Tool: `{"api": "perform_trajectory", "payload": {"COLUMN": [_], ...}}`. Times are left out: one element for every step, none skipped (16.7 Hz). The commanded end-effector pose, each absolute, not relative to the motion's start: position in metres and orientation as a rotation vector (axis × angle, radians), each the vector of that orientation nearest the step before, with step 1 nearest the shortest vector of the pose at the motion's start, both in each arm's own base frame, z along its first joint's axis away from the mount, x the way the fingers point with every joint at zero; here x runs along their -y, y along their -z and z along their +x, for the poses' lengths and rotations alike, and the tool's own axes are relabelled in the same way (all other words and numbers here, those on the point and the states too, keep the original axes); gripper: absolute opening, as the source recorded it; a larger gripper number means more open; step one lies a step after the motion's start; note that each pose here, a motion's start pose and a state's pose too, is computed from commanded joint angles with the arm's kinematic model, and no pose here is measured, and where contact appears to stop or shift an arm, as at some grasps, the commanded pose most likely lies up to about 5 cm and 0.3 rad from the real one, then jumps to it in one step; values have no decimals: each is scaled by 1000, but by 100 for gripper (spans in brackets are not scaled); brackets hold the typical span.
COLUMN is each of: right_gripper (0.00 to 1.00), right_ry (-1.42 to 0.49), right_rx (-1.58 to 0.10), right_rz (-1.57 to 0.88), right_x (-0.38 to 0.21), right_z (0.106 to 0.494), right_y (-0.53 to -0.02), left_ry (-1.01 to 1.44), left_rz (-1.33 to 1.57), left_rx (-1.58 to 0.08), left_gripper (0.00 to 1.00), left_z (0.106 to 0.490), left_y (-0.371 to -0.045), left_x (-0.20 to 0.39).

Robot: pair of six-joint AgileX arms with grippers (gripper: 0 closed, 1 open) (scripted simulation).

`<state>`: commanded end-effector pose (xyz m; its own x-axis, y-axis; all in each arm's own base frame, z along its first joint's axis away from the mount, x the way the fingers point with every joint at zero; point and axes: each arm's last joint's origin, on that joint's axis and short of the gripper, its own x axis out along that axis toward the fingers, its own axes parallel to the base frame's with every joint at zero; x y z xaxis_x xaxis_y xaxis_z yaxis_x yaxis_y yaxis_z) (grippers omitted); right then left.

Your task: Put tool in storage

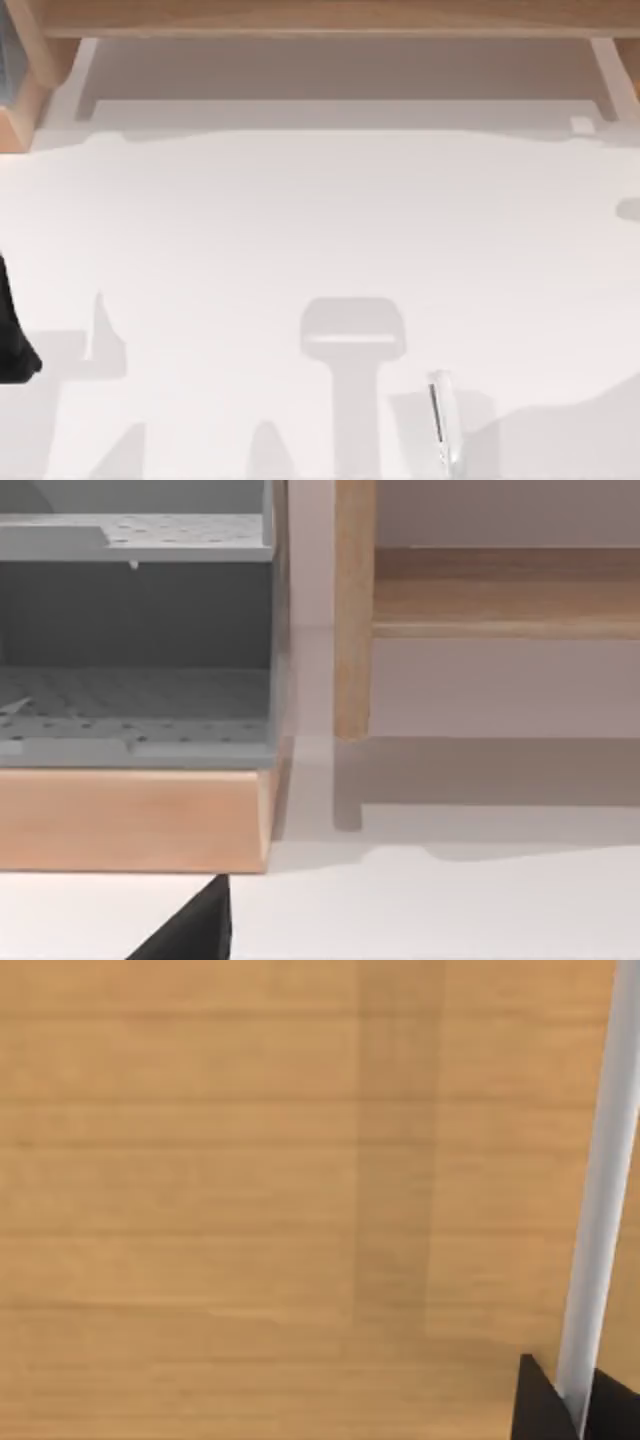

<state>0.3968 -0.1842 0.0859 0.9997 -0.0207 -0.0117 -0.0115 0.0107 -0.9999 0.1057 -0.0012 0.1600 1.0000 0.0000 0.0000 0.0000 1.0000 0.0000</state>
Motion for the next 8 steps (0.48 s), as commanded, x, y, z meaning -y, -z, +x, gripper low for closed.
{"api": "perform_trajectory", "payload": {"right_gripper": [0, 0, 0, 0, 0, 0, 0, 0], "right_ry": [6, 6, 5, 6, 7, 8, 8, 8], "right_rx": [-24, -22, -19, -17, -15, -14, -14, -14], "right_rz": [-1561, -1562, -1563, -1565, -1566, -1567, -1567, -1567], "right_x": [184, 183, 182, 182, 181, 181, 181, 181], "right_z": [389, 381, 374, 369, 365, 364, 364, 364], "right_y": [-86, -86, -87, -87, -88, -88, -88, -88], "left_ry": [0, 0, 0, 0, 0, 0, 0, 0], "left_rz": [0, 0, 0, 0, 0, 0, 0, 0], "left_rx": [0, 0, 0, 0, 0, 0, 0, 0], "left_gripper": [100, 100, 100, 100, 100, 100, 100, 100], "left_z": [106, 106, 106, 106, 106, 106, 106, 106], "left_y": [-160, -160, -160, -160, -160, -160, -160, -160], "left_x": [1, 1, 1, 1, 1, 1, 1, 1]}}
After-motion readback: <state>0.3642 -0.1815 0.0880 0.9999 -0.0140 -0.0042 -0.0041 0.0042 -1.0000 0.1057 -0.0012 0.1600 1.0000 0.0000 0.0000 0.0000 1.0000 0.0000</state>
